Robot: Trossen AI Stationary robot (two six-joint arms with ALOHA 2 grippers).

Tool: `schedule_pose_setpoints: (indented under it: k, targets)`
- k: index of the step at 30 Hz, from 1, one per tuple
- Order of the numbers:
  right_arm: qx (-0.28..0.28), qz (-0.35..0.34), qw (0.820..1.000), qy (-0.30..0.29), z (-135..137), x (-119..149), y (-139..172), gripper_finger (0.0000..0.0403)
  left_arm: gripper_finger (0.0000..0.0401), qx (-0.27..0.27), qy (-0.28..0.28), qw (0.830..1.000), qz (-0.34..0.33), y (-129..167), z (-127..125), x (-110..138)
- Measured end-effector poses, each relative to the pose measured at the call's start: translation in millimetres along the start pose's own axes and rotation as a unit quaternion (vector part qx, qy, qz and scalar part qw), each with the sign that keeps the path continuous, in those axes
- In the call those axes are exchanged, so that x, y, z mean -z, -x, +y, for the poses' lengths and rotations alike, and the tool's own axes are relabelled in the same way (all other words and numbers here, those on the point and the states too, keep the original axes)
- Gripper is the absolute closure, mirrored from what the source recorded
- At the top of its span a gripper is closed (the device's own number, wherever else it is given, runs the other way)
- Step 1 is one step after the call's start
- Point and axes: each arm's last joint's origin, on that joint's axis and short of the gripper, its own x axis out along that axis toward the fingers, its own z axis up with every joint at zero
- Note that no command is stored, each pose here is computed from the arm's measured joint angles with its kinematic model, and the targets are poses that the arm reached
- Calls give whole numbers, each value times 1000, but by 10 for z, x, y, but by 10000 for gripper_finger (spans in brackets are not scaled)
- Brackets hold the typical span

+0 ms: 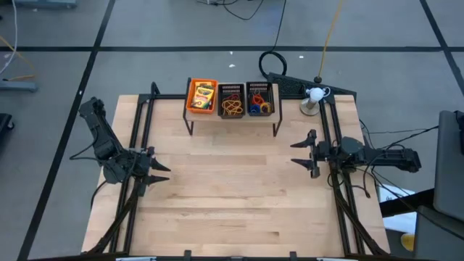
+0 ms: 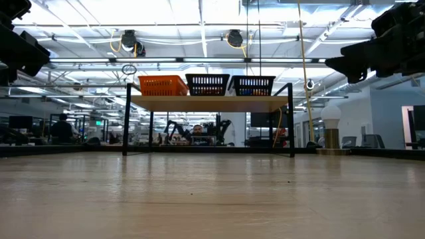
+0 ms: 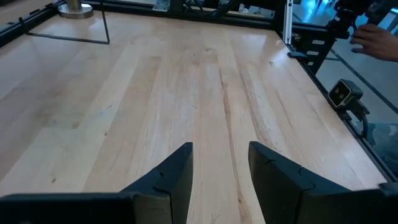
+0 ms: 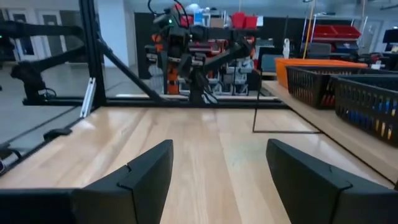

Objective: Pick & Place Office Desk Supplies
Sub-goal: Return to Home Position

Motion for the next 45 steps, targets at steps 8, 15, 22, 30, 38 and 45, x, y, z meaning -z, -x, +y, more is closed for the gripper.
schedule_pose_setpoints:
  k: [8,15,22,30,38,45]
  targets:
    - [3,-14,1000,9,-2,-28,-2,151,252,4,6,1000,-5,0,-9,-13]
    - [3,-19,1000,9,-2,-38,-2,151,252,4,6,1000,-5,0,-9,-13]
    - [3,-22,1000,9,-3,-43,-1,151,252,4,6,1000,-5,0,-9,-13]
    - [3,-22,1000,9,-3,-44,-1,151,252,4,10,1000,-5,0,-9,-13]
    - [3,-23,1000,9,-3,-45,-1,151,252,-29,13,999,-27,1,10,-26]
    - [3,-23,1000,9,-3,-45,-1,151,252,-42,10,998,-39,-64,39,-81]
